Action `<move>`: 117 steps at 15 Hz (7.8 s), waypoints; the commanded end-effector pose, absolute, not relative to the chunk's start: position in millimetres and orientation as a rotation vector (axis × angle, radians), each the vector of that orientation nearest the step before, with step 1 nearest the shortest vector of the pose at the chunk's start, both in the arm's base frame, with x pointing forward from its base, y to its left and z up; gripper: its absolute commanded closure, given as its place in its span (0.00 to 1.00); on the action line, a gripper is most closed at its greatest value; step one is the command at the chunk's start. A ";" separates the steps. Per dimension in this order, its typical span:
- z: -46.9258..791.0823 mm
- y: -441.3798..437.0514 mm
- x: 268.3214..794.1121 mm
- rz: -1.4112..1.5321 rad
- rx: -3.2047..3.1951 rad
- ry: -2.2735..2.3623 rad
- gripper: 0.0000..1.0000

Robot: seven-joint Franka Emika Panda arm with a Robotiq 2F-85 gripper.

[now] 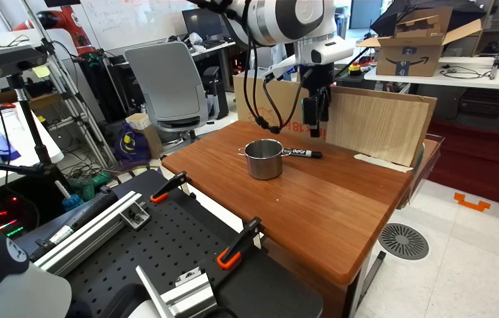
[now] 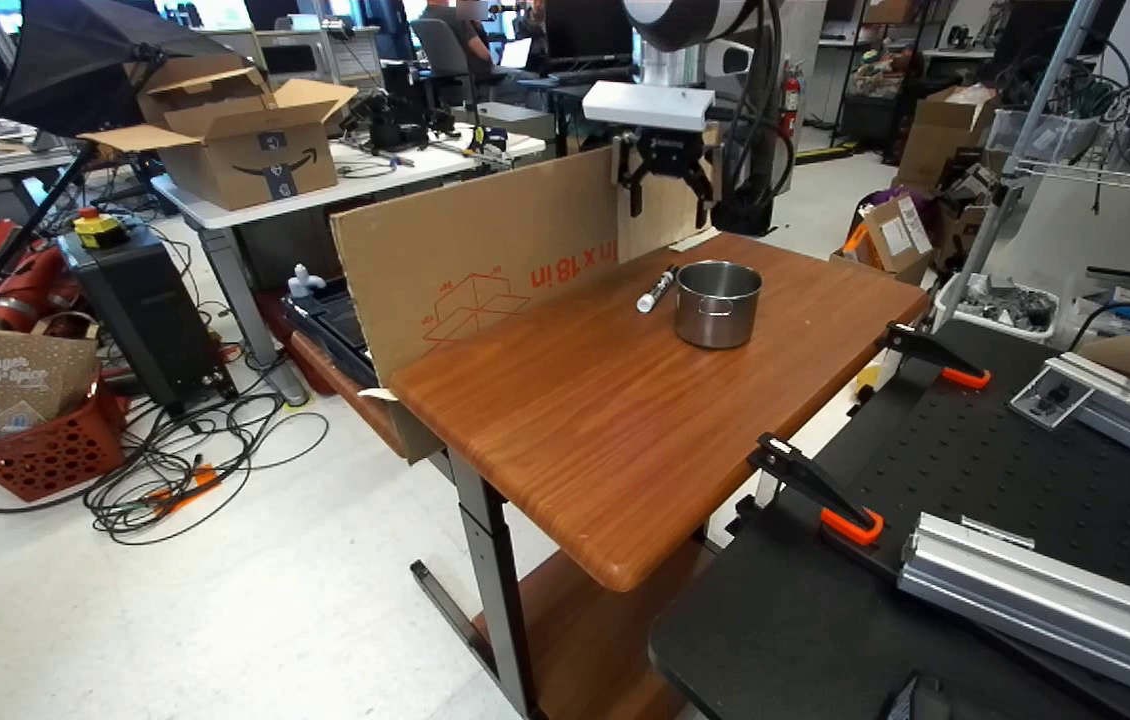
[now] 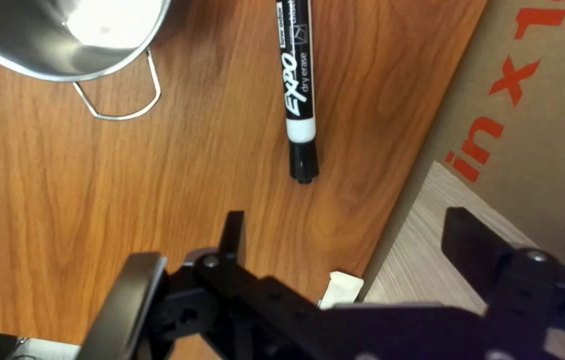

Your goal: Put the marker inside the silver cup

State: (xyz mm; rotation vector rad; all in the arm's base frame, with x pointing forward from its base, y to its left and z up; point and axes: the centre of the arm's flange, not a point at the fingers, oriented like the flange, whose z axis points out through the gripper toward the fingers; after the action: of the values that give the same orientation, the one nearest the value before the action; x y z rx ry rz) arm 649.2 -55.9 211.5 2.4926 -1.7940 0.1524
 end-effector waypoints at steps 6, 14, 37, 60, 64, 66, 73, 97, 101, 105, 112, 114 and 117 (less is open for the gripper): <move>173.0 -47.8 667.0 0.213 2.497 -1.666 0.00; 136.0 -38.2 655.3 0.224 2.644 -1.456 0.00; 187.7 -15.4 632.9 0.271 2.906 -1.269 0.95; 270.7 -9.8 533.6 0.915 2.518 -1.150 0.95; 254.3 7.8 522.1 0.906 2.505 -1.093 0.95; 247.2 12.7 514.9 0.892 2.501 -1.068 0.95; 222.9 24.0 498.4 0.822 2.493 -0.979 0.95; 193.5 50.5 490.6 0.986 2.374 -0.860 0.95; 184.7 51.9 488.9 0.988 2.358 -0.846 0.95; 177.5 51.9 488.0 0.972 2.347 -0.821 0.95; 172.4 53.7 487.0 0.949 2.348 -0.798 0.41; 172.1 53.9 486.7 0.946 2.350 -0.797 0.27; 172.7 54.2 486.9 0.943 2.352 -0.799 0.03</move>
State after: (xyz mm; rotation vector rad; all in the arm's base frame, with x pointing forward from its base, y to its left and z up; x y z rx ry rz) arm 486.6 53.8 175.3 2.3652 -0.8161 0.9237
